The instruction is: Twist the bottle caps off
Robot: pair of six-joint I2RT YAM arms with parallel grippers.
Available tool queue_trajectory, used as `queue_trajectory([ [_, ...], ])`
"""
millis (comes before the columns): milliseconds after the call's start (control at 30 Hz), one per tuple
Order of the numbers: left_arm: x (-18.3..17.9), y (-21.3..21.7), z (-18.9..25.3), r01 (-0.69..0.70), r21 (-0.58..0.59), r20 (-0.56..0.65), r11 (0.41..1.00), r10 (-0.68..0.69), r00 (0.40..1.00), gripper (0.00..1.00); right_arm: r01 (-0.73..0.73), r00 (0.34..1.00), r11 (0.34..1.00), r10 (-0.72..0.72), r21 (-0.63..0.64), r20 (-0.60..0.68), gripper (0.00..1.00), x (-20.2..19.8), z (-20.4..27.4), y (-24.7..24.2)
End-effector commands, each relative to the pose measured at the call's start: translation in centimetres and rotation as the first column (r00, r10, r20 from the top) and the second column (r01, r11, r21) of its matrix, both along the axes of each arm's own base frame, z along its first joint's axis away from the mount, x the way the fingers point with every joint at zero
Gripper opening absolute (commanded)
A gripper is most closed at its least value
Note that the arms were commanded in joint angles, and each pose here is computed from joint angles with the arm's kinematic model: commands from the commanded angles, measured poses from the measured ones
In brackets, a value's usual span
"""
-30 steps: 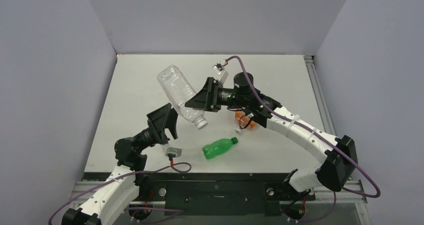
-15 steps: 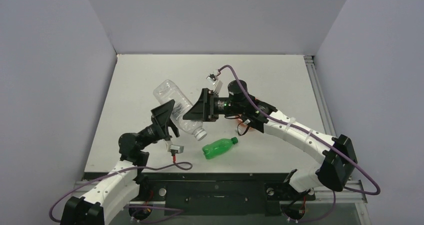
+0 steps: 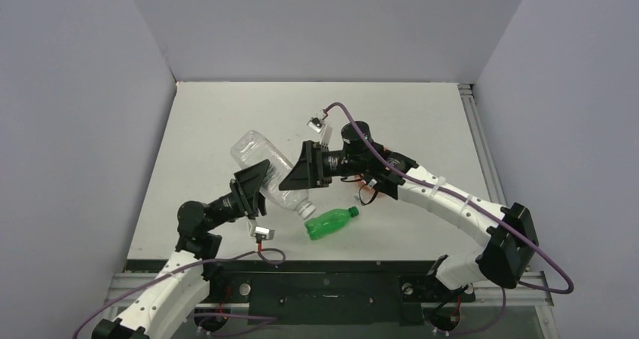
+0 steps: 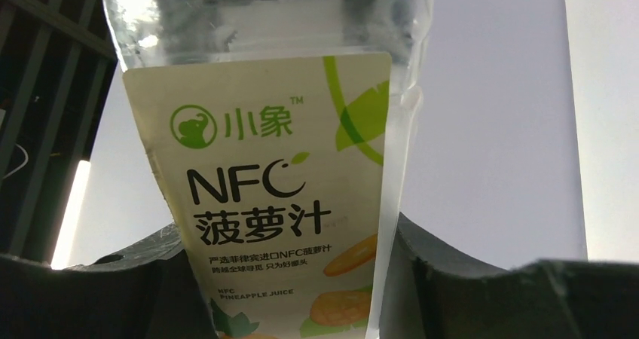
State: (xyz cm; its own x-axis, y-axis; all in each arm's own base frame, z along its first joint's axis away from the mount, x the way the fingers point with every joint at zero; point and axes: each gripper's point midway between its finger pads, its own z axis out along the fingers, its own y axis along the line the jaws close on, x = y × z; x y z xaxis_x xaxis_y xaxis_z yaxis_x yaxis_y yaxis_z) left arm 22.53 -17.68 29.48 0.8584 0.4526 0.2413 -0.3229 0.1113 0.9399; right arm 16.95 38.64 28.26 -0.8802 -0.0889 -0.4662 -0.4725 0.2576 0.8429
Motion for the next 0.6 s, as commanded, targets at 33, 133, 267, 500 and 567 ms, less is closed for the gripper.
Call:
queue_trajectory([
  [33, -0.4, 0.2, 0.9, -0.004, 0.006, -0.019, 1.000, 0.004, 1.000, 0.20, -0.001, 0.999, 0.999, 0.002, -0.040, 0.039, 0.41, 1.0, -0.2, 0.3],
  [133, -0.2, 0.5, 0.2, -0.017, -0.003, -0.077, 1.000, 0.017, 0.997, 0.11, 0.017, 0.998, 0.999, -0.014, -0.044, 0.053, 0.53, 2.2, -0.5, 0.3],
  [267, 0.2, 0.9, -0.1, -0.038, -0.022, -0.143, 0.999, 0.034, 0.989, 0.02, 0.089, 0.994, 0.996, -0.088, -0.022, 0.065, 0.63, 5.0, -0.3, -0.9],
  [500, 0.8, 1.9, -0.1, -0.090, -0.114, -0.302, 0.989, 0.052, 0.952, 0.00, 0.219, 0.952, 0.974, -0.201, -0.055, 0.230, 0.78, 8.6, 3.7, -2.8],
  [567, 1.3, 2.5, 0.0, -0.130, -0.161, -0.388, 0.978, 0.058, 0.920, 0.00, 0.256, 0.936, 0.962, -0.223, -0.093, 0.271, 0.81, 9.3, 4.5, -3.5],
])
